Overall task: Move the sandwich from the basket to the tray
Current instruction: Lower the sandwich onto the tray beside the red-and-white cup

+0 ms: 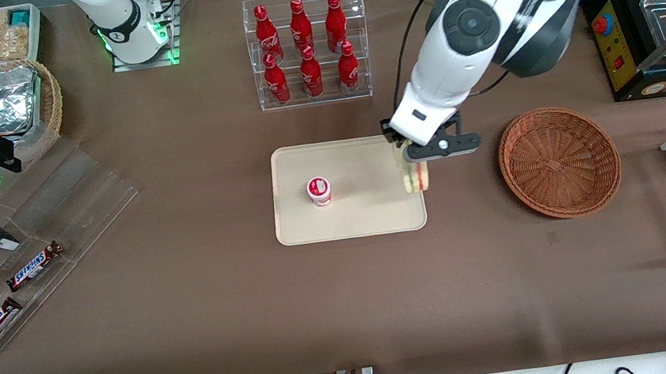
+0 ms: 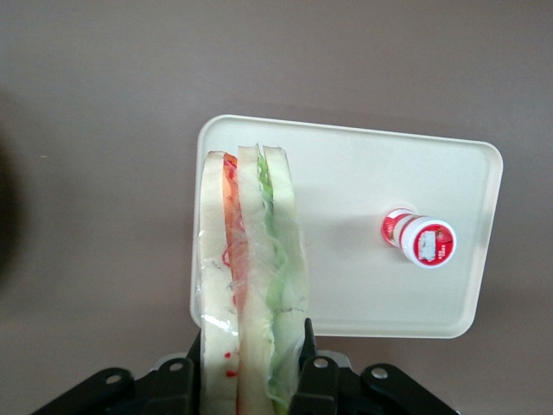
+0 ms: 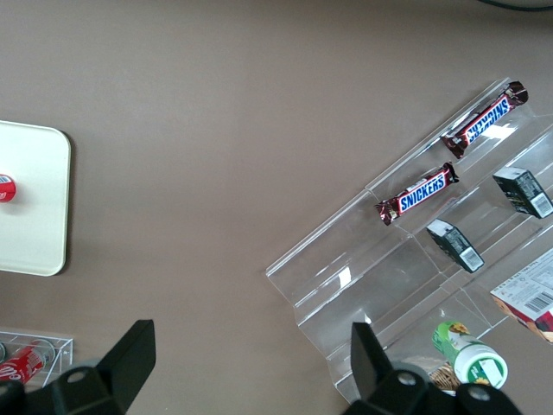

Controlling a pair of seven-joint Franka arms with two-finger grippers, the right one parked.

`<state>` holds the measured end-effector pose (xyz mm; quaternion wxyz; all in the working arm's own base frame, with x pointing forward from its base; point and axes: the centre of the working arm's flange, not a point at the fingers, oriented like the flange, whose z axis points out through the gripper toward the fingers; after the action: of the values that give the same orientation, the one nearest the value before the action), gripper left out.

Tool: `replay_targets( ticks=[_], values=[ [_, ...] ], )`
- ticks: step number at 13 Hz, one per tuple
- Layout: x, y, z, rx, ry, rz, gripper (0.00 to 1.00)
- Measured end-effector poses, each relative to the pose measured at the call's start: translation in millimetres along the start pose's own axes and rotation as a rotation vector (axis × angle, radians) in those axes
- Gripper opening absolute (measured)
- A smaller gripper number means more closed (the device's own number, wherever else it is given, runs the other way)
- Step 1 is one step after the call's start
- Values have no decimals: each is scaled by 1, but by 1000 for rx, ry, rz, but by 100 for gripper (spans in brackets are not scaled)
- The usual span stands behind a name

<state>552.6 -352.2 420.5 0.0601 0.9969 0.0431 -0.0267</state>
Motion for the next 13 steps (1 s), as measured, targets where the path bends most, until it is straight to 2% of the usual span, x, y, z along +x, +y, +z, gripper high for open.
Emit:
replay_targets(
  ticks=[2, 5, 8, 13],
  values=[
    [1, 11, 28, 14, 14, 3, 40],
    [-2, 18, 83, 53, 65, -19, 40],
    [-9, 21, 136, 108, 71, -27, 40],
    [-20, 38, 162, 94, 93, -18, 38]
  ],
)
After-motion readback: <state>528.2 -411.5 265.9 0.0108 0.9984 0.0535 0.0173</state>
